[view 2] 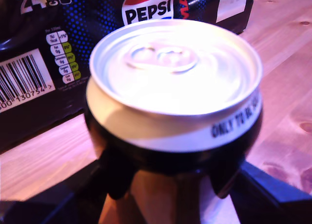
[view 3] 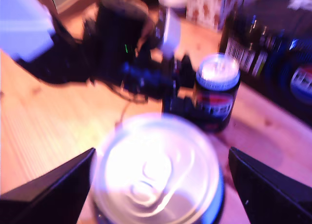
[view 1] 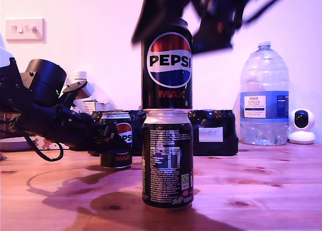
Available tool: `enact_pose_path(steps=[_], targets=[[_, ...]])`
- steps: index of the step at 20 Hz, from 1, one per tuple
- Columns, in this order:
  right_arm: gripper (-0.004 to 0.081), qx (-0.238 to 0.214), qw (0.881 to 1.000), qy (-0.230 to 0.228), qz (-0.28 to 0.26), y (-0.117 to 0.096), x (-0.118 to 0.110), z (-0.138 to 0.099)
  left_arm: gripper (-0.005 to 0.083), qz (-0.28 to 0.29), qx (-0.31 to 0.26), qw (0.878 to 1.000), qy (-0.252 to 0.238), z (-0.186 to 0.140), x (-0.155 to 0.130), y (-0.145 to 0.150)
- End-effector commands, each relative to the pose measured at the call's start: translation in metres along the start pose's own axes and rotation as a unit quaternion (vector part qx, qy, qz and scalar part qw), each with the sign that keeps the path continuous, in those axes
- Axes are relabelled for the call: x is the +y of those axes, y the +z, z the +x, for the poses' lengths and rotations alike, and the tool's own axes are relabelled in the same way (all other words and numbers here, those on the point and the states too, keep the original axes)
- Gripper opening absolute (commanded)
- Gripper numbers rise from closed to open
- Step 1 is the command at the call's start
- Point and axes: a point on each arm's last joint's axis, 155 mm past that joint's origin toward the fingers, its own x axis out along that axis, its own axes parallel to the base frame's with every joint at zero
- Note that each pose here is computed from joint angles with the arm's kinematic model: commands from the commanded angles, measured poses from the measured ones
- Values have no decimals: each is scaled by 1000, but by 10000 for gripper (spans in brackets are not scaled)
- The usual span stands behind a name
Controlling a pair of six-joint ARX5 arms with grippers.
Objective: Stack up the Pepsi cans on top of each other
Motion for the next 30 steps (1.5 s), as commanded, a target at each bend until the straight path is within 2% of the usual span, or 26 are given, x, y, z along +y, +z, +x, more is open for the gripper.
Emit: enact_pose_path(steps=[1,6,9,10,11,12,13,15,16,19,20,21,25,30], targets=[[782,-36,999,3,-6,27,4,-15,389,-2,6,1000,-4,4,-1,-7],[782,-88,996,2,-12,64,6,-49,389,-2,6,1000,-4,4,-1,-7],[774,-89,996,-7,-15,70,3,-62,389,-2,6,1000,-4,4,-1,-7],[746,-84,996,-20,-18,70,-2,-64,389,-2,6,1000,-4,4,-2,-7],[692,-79,996,-36,-19,70,-7,-66,389,-2,5,1000,-4,3,-2,-6],[599,-80,995,-51,-17,74,-13,-68,389,-2,5,1000,-4,3,-2,-6],[446,-81,995,-62,-11,76,-18,-70,389,-3,3,1000,-4,3,-2,-3],[83,-64,995,-69,-20,74,-20,-73,389,-4,-3,1000,-11,1,-4,2],[-23,-62,995,-69,-24,74,-21,-74,389,-1,-7,1000,-11,-1,-5,8],[-10,-45,994,-81,-60,72,-29,-78,389,7,-22,1000,-10,-9,-6,29],[-10,-34,991,-82,-97,69,-30,-78,389,8,-26,1000,-8,-14,-6,36],[-10,-30,990,-85,-104,67,-32,-80,389,9,-28,1000,-7,-19,-7,44],[-10,-13,983,-96,-157,60,-36,-100,389,9,-28,1000,-7,-43,-14,73],[-10,-20,980,-129,-150,59,-47,-139,390,7,-7,1000,-12,-77,-30,94]])
